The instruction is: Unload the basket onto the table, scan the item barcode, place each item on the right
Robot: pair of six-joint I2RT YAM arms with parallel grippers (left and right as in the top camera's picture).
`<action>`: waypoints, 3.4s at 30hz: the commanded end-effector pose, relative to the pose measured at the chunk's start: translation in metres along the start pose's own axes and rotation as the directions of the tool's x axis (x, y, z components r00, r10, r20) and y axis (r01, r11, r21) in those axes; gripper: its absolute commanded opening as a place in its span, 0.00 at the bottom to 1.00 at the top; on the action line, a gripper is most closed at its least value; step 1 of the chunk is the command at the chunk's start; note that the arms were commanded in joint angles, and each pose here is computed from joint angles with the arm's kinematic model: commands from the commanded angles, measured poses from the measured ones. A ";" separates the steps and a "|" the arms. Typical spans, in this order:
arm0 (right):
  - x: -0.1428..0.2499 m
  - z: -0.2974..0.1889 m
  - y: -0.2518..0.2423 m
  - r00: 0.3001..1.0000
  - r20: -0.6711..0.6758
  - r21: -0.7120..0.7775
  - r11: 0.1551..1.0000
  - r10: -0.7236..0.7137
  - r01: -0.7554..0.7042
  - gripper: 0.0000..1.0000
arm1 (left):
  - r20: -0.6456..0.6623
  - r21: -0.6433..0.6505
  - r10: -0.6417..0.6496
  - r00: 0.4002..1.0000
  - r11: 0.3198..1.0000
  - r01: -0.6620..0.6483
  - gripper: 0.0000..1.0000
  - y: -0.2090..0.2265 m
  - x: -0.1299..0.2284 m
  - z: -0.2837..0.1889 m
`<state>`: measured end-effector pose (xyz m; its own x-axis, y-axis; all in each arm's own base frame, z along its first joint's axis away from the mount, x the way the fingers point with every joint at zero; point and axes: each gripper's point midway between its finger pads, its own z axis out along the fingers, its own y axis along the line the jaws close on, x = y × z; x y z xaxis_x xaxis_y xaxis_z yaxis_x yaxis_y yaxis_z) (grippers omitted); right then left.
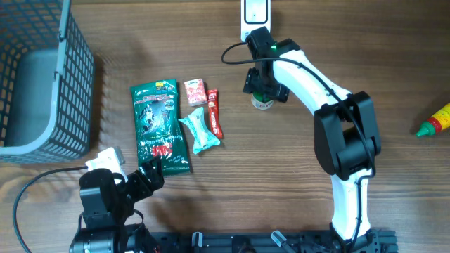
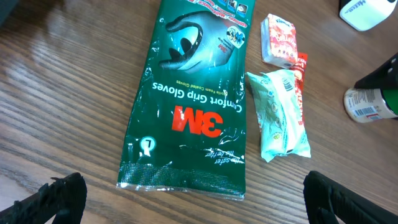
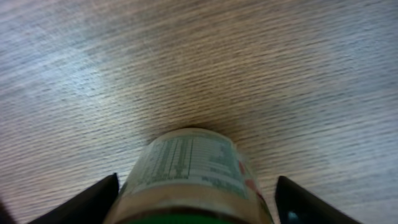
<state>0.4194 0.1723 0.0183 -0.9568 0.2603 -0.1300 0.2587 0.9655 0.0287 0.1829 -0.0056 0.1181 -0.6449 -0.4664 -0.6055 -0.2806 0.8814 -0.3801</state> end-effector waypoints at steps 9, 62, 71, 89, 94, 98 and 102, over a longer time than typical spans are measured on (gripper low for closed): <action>0.029 0.016 0.009 0.981 -0.121 -0.098 0.985 -0.150 0.139 0.54 | -0.001 -0.016 0.007 1.000 1.000 -0.007 1.00 0.004 0.001 0.002; 0.209 -0.177 0.038 0.757 -0.359 -0.317 0.834 -0.546 0.451 0.46 | -0.001 -0.016 0.007 1.000 1.000 -0.007 1.00 0.004 0.001 0.002; 0.158 -0.160 0.054 0.868 -0.143 -0.197 0.873 -0.475 0.446 0.47 | -0.001 -0.016 0.007 1.000 1.000 -0.007 1.00 0.004 0.001 0.002; 0.026 -0.158 0.076 0.841 0.420 0.030 0.931 -0.341 0.363 0.50 | -0.001 -0.016 0.007 1.000 1.000 -0.007 1.00 0.004 0.001 0.002; -0.025 -0.170 0.066 0.810 0.541 0.011 0.965 -0.227 0.264 0.50 | -0.001 -0.016 0.007 1.000 1.000 -0.007 1.00 0.004 0.001 0.002; -0.067 -0.180 0.060 0.766 0.623 -0.035 0.973 -0.158 0.230 0.56 | -0.001 -0.016 0.007 1.000 1.000 -0.007 1.00 0.004 0.001 0.002; -0.107 -0.179 0.065 0.700 0.698 -0.061 0.961 -0.151 0.268 0.57 | -0.001 -0.016 0.007 1.000 1.000 -0.007 1.00 0.004 0.001 0.002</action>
<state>0.4912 0.2180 0.2115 -0.6582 0.0777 -0.7488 0.0136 0.9957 0.0913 0.1829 -0.0057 0.1181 -0.6450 -0.4664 -0.6054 -0.2804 0.8813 -0.3803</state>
